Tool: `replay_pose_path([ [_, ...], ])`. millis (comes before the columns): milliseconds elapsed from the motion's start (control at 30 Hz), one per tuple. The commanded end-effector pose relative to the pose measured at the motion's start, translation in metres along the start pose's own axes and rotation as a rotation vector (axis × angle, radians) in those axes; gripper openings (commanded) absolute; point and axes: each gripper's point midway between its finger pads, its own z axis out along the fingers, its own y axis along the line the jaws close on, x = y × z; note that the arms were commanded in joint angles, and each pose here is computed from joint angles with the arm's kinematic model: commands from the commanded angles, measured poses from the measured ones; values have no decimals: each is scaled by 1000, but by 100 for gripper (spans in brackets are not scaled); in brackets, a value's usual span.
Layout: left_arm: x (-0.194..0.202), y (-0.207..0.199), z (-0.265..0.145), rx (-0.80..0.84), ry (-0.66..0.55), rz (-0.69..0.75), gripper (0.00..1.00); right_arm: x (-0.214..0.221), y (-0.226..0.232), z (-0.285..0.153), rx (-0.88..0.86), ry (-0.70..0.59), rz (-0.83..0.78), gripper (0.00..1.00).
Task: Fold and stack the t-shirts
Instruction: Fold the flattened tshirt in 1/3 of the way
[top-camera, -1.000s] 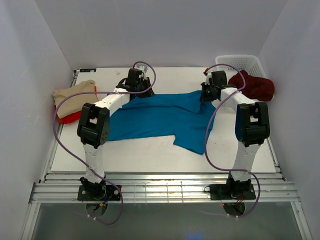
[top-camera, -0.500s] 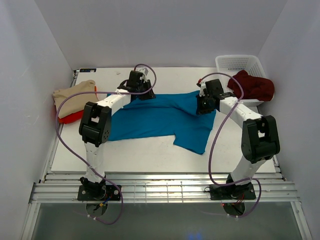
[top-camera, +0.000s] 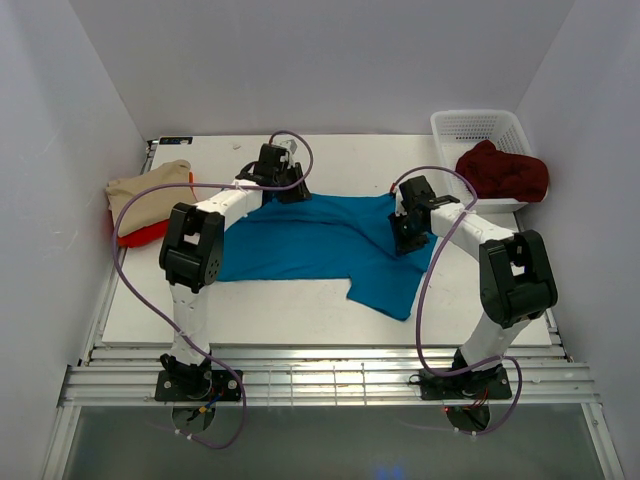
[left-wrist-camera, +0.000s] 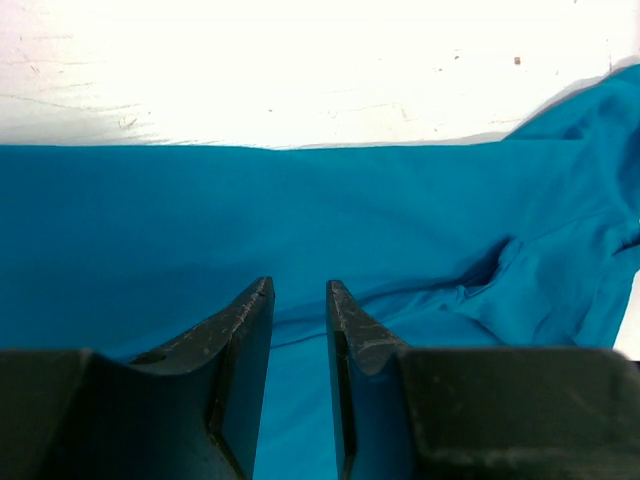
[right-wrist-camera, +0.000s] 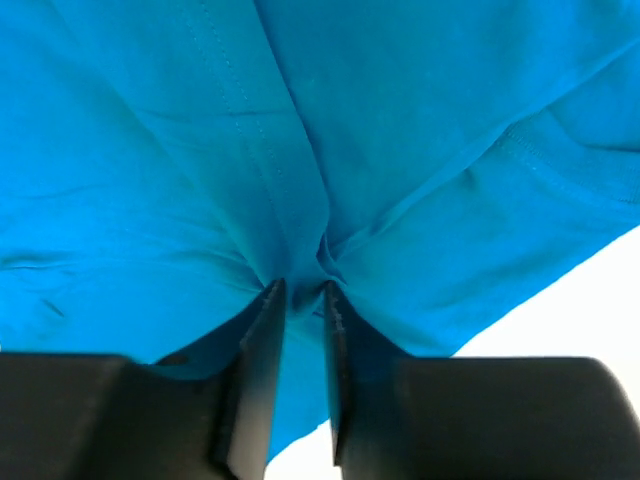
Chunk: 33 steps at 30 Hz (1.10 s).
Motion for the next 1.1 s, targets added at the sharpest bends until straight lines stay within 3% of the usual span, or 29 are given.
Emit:
replay_pose_path([
  [0,-18,-15,-21,38,-56,16,39,-28,5,-19,-12,-96,-12,30],
  [200,-10,-13,-22,33,-46,7,39,-78,29,-37,-132,-262,-25,41],
  [467,4,-5,-27,15,-38,5,39,-125,38,-7,-178,-331,-16,41],
  [667,15,0,-31,4,-29,-6,39,-153,37,21,-175,-332,-27,41],
  [967,22,6,-37,-16,-30,-3,38,-156,34,45,-164,-299,-27,40],
  [1067,23,8,-37,-24,-31,-2,38,-150,36,43,-176,-290,-26,31],
])
